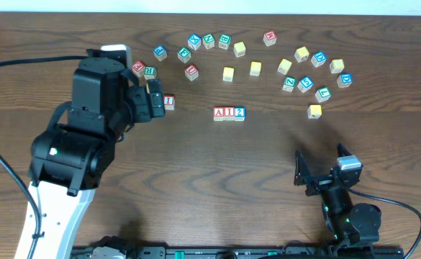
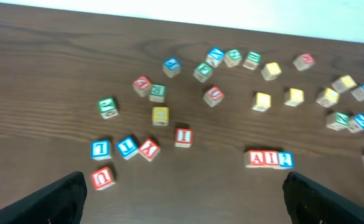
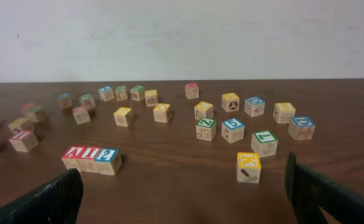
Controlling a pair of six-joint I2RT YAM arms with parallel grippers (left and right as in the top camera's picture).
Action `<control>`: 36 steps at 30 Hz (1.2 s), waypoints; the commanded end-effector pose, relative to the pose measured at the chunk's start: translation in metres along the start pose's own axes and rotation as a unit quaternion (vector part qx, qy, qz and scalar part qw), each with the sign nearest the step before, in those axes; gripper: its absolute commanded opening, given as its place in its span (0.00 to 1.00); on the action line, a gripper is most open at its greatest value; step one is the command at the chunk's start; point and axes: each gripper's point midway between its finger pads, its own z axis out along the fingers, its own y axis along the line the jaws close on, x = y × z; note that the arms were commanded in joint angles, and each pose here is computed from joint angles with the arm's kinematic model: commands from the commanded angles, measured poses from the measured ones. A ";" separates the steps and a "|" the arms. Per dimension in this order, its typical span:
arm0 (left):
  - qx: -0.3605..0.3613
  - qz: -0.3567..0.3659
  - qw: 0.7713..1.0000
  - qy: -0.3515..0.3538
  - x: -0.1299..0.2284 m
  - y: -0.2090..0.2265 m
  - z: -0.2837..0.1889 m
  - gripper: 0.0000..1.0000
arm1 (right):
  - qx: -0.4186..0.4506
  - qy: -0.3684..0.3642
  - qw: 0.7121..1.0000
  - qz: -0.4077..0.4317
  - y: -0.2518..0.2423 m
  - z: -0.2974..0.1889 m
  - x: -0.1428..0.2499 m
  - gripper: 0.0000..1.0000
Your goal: Spell out AI2
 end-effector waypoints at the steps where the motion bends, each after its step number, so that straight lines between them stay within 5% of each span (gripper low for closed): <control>1: -0.027 -0.012 0.999 -0.029 -0.005 0.021 -0.019 1.00 | -0.006 -0.001 1.000 -0.007 0.002 0.000 0.000 0.99; 9: -0.053 -0.069 0.984 -0.157 0.008 0.074 -0.048 1.00 | -0.006 -0.001 1.000 -0.007 0.002 0.000 0.000 0.99; 19: -0.041 0.026 0.951 -0.304 0.053 0.088 -0.043 1.00 | -0.006 -0.001 1.000 -0.007 0.002 0.000 0.000 0.99; 36: -0.064 0.039 0.931 -0.358 0.126 0.108 0.000 1.00 | -0.006 -0.001 1.000 -0.007 0.002 0.000 0.000 0.99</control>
